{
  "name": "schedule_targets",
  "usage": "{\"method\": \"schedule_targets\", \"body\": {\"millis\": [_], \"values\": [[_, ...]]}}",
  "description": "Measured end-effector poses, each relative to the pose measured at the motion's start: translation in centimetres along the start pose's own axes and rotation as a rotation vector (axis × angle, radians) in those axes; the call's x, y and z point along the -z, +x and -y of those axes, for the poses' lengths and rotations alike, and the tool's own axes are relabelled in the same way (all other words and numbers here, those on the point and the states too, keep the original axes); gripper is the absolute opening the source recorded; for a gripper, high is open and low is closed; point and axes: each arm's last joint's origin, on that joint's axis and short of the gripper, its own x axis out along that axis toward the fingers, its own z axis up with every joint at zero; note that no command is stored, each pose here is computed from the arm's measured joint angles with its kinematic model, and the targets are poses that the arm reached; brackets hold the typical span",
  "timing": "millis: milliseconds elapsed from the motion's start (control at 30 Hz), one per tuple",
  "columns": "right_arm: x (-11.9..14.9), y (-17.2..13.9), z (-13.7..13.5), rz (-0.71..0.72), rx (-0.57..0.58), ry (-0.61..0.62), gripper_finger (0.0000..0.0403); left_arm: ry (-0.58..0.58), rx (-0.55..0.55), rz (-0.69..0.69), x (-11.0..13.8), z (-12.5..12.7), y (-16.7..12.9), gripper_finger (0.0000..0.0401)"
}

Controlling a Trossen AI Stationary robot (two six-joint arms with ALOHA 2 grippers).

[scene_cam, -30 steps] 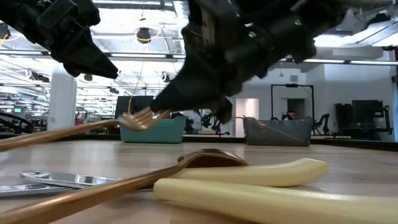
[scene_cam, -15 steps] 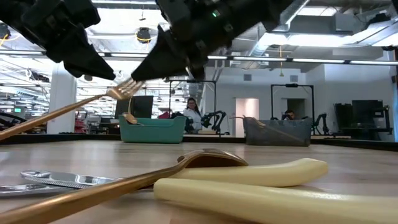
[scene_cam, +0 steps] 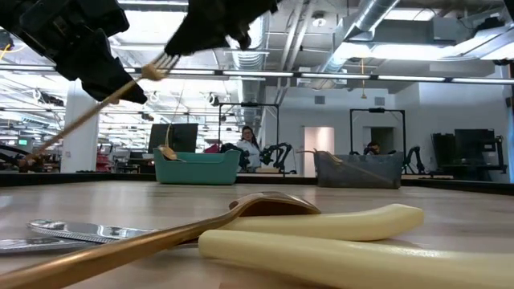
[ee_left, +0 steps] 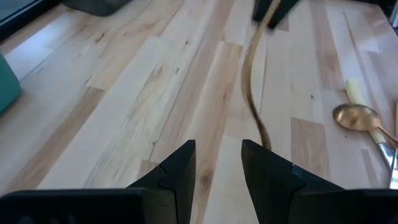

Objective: Sort silverware by color (type)
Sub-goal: Put the gold fork into the black bin

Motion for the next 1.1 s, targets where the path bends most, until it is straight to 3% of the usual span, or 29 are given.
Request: {"method": "schedule_targets", "body": {"millis": [200,467,600,733,1100], "values": [[-0.9,-0.1,0.5,0.007,0.041,-0.046,0.0023,0.003,0.011,-0.005,0.0,0.0,0.0,0.0104],[-0.8,0.0,1.0,-0.009,0.098,-0.074,0.0023,0.01,-0.038,0.016,0.0,-0.1,0.0,0.0019],[0.0,-0.1,1.3,-0.1,0.18,-0.128,0.0024,0.02,-0.068,0.006,0.2,-0.3,0.0,0.0006],[0.3,-0.1,1.5,-0.129,0.213,-0.145,0.0024,0.022,-0.069,0.003,0.2,-0.3,0.0,0.0036],[-0.5,-0.4,0.7,-0.058,0.2,-0.155,0.0024,0.074,-0.078,0.035,-0.2,-0.3,0.3,0.0172]]}}
